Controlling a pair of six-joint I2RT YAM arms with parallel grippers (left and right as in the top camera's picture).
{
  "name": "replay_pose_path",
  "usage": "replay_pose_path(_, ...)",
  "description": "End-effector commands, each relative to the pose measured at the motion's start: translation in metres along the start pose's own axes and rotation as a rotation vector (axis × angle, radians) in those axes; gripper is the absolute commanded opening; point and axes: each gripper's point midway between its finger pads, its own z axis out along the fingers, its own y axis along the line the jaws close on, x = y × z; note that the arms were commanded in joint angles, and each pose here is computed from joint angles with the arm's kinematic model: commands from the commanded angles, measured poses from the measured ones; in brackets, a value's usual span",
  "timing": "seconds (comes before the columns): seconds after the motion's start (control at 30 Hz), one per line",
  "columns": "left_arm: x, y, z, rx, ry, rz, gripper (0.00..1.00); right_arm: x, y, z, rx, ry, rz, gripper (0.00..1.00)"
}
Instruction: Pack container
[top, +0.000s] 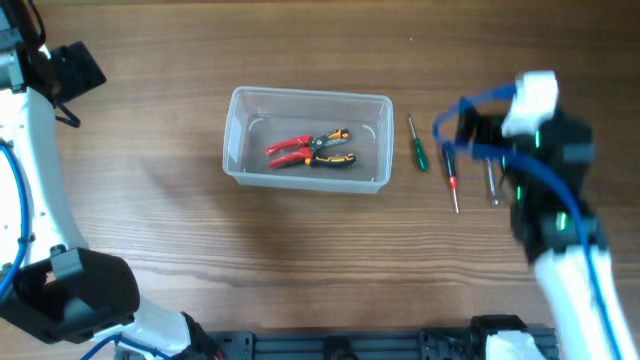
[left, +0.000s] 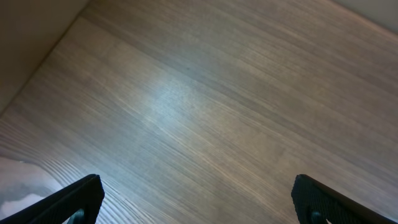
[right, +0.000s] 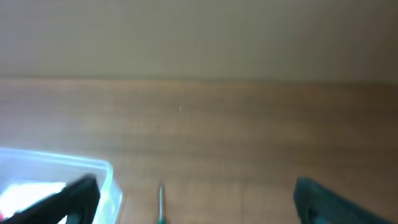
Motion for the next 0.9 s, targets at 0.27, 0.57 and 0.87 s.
replay_pose_path(0.27,-0.006,0.003,-0.007,-0.003,-0.023,-0.017,1.0,0.043,0.018,0.106,-0.16,0.453,-0.052,1.0)
replay_pose_path(0.57,-0.006,0.003,-0.007,-0.003,-0.023,-0.017,1.0,0.066,0.015,0.113,-0.181,0.523,-0.033,1.0)
replay_pose_path(0.87,-0.006,0.003,-0.007,-0.003,-0.023,-0.017,1.0,0.095,-0.015,0.097,-0.002,0.668,-0.047,1.0)
